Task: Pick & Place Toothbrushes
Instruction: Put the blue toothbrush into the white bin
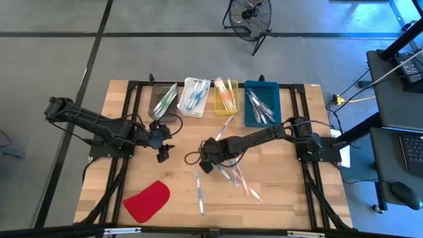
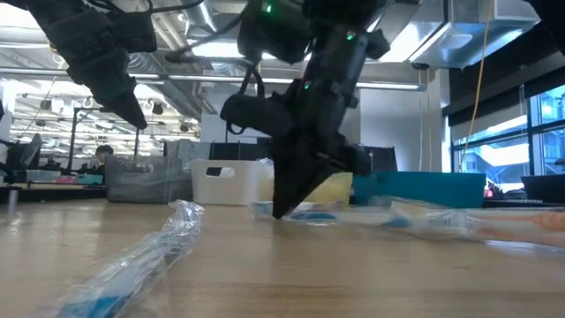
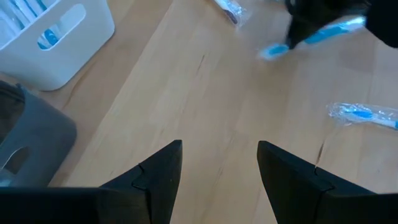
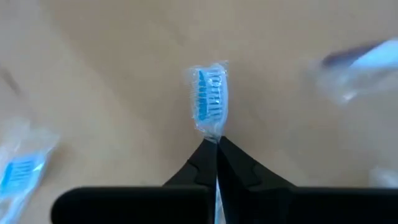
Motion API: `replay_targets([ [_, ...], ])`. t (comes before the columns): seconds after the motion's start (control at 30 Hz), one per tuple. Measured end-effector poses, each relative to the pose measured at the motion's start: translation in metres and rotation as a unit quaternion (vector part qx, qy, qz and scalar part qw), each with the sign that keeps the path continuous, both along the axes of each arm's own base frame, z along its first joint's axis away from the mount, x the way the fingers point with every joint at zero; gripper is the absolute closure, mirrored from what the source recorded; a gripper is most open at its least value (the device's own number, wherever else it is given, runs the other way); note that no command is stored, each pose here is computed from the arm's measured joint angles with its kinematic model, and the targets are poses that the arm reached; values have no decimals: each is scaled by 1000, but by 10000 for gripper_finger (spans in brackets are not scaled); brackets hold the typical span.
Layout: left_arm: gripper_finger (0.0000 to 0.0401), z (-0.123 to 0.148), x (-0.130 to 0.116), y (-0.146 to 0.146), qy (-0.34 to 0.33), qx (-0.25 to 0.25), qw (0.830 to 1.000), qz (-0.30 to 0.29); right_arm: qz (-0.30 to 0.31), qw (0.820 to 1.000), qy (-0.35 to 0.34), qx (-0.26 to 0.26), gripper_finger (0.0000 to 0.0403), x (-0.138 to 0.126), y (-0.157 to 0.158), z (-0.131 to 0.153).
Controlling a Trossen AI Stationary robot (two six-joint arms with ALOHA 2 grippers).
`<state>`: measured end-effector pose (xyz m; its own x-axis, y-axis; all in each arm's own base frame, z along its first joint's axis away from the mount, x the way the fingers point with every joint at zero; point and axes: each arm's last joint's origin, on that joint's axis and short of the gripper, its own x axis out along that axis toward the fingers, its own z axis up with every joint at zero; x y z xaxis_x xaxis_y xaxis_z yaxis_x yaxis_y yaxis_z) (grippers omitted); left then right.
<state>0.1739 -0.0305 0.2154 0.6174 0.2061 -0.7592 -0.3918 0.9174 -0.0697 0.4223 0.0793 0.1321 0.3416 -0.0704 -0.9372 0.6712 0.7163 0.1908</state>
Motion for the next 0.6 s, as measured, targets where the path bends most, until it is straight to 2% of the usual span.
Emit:
replay_targets([
  [0.17,196,-1,-1,0,7,2,1000,0,16,1000,-6,-1,397,0,-8,8],
  [0.47,196,-1,-1,0,8,2,1000,0,55,996,-65,-7,398,-1,-21,50],
  [0.6,196,-1,-1,1,6,16,1000,2,85,992,-88,-27,401,-4,-24,68],
])
